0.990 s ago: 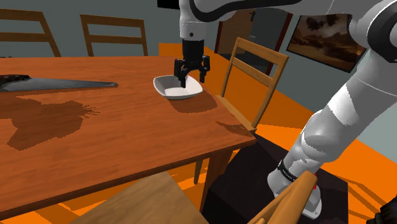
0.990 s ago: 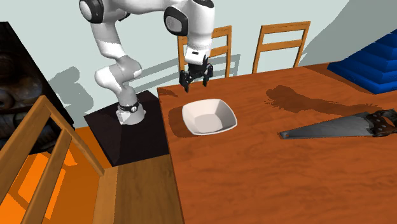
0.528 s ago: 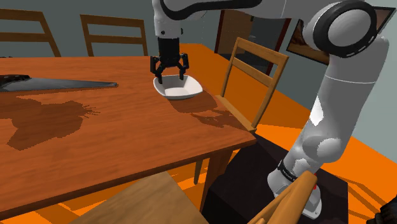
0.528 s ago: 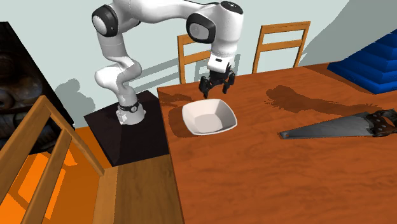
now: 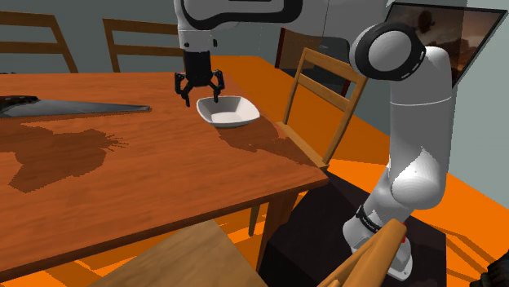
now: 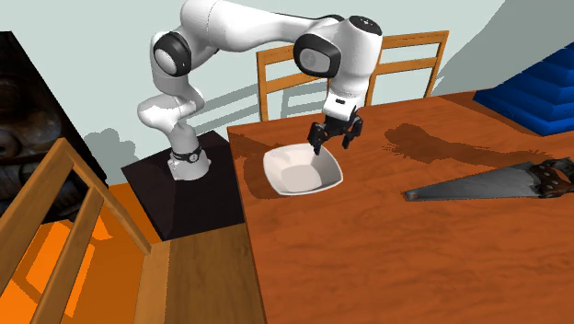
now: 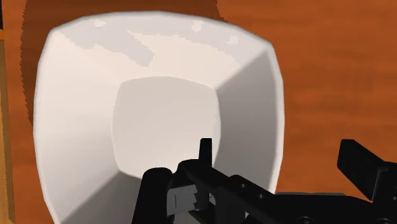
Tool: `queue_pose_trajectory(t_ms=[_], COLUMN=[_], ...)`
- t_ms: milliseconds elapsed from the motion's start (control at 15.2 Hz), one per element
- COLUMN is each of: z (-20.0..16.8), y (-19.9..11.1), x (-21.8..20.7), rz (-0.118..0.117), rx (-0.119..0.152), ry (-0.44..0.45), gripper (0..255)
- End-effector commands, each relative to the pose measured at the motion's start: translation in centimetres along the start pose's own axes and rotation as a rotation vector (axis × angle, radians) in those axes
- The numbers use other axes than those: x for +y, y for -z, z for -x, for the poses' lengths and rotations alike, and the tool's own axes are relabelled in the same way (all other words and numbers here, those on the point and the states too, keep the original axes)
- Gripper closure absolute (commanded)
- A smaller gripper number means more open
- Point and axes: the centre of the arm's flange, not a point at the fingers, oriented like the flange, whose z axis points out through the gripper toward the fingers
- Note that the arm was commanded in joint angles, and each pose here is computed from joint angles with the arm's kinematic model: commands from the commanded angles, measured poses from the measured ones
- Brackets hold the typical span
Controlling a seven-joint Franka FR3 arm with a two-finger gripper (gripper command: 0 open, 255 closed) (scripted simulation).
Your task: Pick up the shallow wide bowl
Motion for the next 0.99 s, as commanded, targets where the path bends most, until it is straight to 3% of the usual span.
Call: queue_pose_trajectory(t_ms=[0, 330, 396, 924], z=[-0.2, -0.5, -0.5, -0.5], y=[-1.1, -3.0, -3.0, -3.0], x=[-0.1, -0.2, -0.2, -0.2], rz=[0.0, 0.0, 0.0, 0.0], rx=[0.0, 0.0, 0.0, 0.0], ry=[-0.002, -0.002, -0.002, -0.002], gripper=[0, 0, 255, 255])
